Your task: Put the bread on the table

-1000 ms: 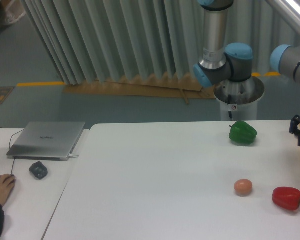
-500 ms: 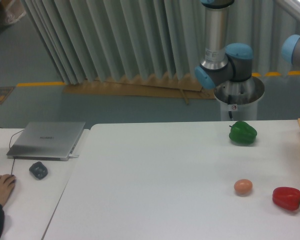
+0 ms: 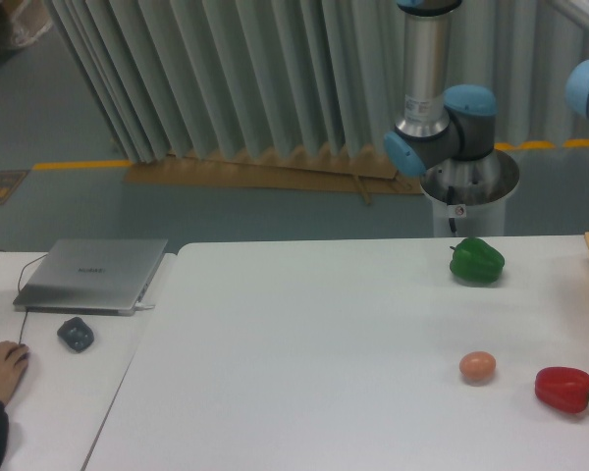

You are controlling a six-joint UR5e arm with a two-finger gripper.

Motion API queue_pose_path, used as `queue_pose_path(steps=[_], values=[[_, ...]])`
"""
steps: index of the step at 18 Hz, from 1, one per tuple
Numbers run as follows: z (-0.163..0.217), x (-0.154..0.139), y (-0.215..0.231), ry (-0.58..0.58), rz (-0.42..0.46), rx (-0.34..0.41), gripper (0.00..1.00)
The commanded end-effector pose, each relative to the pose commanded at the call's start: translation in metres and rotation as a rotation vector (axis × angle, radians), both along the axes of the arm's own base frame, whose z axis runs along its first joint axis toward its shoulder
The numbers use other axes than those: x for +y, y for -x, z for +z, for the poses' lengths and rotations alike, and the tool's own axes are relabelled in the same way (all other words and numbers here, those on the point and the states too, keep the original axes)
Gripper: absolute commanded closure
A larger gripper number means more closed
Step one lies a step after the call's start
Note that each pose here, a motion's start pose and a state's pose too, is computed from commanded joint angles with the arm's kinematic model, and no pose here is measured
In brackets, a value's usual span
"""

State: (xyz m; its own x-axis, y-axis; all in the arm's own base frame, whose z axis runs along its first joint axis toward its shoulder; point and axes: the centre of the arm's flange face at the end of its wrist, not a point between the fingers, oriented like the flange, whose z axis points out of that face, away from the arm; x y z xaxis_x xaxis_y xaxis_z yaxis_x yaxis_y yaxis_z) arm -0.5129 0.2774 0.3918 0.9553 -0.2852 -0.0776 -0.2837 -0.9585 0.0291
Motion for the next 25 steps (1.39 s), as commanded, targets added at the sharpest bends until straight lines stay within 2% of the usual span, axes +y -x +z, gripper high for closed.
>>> queue_pose_path(steps=[2, 4, 11, 13, 16, 18, 21, 23, 25], values=[[-0.002, -0.008, 0.010, -0.001, -0.015, 0.027, 0.00], [0.000, -0.020, 0.032, -0.018, 0.001, 0.111, 0.00], [0.012, -0.050, 0.047, 0.010, 0.058, 0.173, 0.00], [0.011, -0.049, 0.049, 0.007, 0.068, 0.204, 0.00], [0.004, -0.047, 0.048, 0.017, 0.066, 0.185, 0.00], [-0.022, -0.036, 0.047, 0.033, 0.078, 0.130, 0.00], [-0.042, -0.029, 0.052, 0.109, 0.119, 0.112, 0.00], [-0.061, -0.025, 0.049, 0.126, 0.112, 0.058, 0.00], [-0.061, -0.023, 0.047, 0.119, 0.108, 0.018, 0.00]])
